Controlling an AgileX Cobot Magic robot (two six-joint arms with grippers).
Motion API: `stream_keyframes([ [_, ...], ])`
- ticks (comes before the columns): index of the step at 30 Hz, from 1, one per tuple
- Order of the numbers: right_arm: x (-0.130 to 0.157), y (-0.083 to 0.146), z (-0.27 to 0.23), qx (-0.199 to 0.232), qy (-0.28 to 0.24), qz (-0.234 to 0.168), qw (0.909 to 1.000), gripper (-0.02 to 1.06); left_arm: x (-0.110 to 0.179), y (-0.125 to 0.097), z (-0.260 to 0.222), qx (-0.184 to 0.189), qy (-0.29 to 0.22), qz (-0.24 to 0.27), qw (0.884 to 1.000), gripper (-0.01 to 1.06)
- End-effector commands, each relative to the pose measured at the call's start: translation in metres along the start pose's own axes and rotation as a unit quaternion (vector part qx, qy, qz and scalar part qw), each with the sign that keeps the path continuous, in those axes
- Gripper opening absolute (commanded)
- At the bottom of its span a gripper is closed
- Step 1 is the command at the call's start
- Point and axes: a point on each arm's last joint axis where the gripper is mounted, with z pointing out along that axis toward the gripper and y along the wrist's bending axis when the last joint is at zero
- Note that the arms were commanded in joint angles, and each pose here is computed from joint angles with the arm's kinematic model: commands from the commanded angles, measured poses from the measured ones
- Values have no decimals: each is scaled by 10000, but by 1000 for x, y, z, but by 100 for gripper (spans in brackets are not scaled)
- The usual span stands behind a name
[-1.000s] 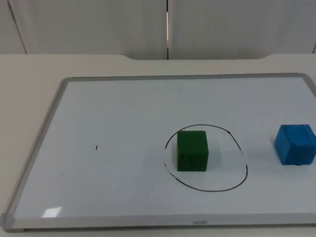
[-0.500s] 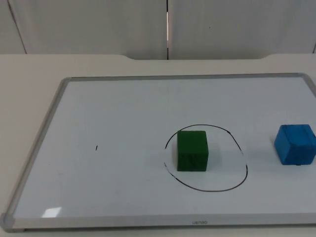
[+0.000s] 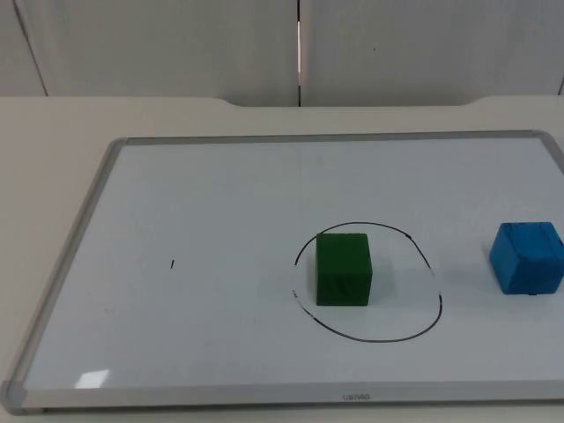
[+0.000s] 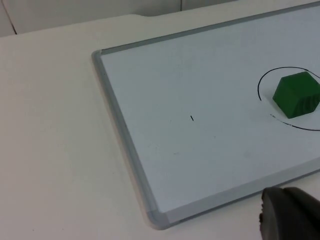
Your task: Push the two cubes into the marked area.
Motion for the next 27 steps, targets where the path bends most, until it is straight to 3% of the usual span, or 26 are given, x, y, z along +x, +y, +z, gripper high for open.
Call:
stream_keyframes([
  [1,1,0,1,28,-25,-35,10000,105,2,-1,1,32,24,-14,10000,0],
  [27,1,1,1,-13,-43,-16,10000,105,2,-1,1,52,23,12,10000,0],
])
